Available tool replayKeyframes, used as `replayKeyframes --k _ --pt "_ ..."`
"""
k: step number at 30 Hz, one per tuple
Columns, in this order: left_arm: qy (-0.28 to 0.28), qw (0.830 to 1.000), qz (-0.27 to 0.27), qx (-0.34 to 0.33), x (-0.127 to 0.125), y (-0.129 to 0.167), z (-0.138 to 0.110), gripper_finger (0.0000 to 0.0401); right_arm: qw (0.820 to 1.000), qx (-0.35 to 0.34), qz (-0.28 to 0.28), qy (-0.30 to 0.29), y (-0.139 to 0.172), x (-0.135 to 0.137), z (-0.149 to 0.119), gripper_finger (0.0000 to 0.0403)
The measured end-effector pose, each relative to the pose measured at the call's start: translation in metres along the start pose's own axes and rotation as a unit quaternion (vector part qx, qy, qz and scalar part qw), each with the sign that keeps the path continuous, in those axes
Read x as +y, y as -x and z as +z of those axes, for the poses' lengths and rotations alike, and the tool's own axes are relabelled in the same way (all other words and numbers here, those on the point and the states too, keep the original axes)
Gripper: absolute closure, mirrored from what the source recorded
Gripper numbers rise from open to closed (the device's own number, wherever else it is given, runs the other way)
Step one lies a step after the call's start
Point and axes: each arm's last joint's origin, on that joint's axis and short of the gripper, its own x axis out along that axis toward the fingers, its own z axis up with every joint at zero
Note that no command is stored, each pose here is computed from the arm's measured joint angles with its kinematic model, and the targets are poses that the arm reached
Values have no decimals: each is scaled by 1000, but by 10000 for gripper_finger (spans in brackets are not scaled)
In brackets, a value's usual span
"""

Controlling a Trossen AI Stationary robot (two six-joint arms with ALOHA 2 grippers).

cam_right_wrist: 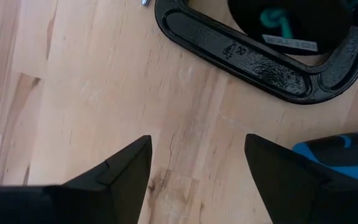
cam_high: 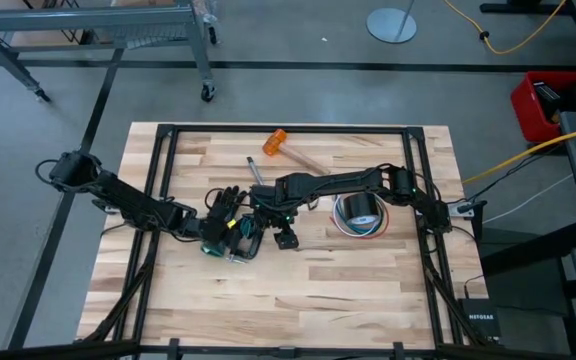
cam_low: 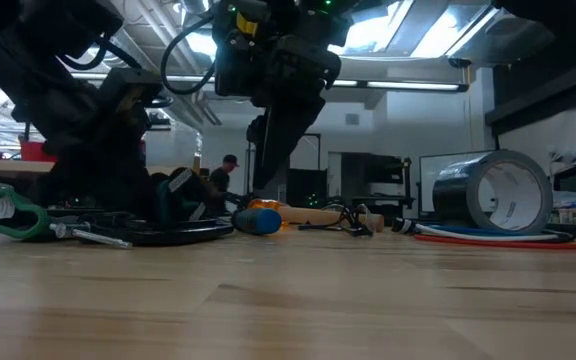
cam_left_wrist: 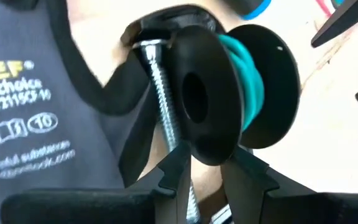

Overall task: Coil cords
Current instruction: Uncoil the green wire from the spool

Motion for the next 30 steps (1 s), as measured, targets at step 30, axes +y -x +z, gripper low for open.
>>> replayKeyframes --k 30 --pt "-94 994 -59 -12 -11 25 6 400 998 -52 -26 -9 9 -27 4 141"
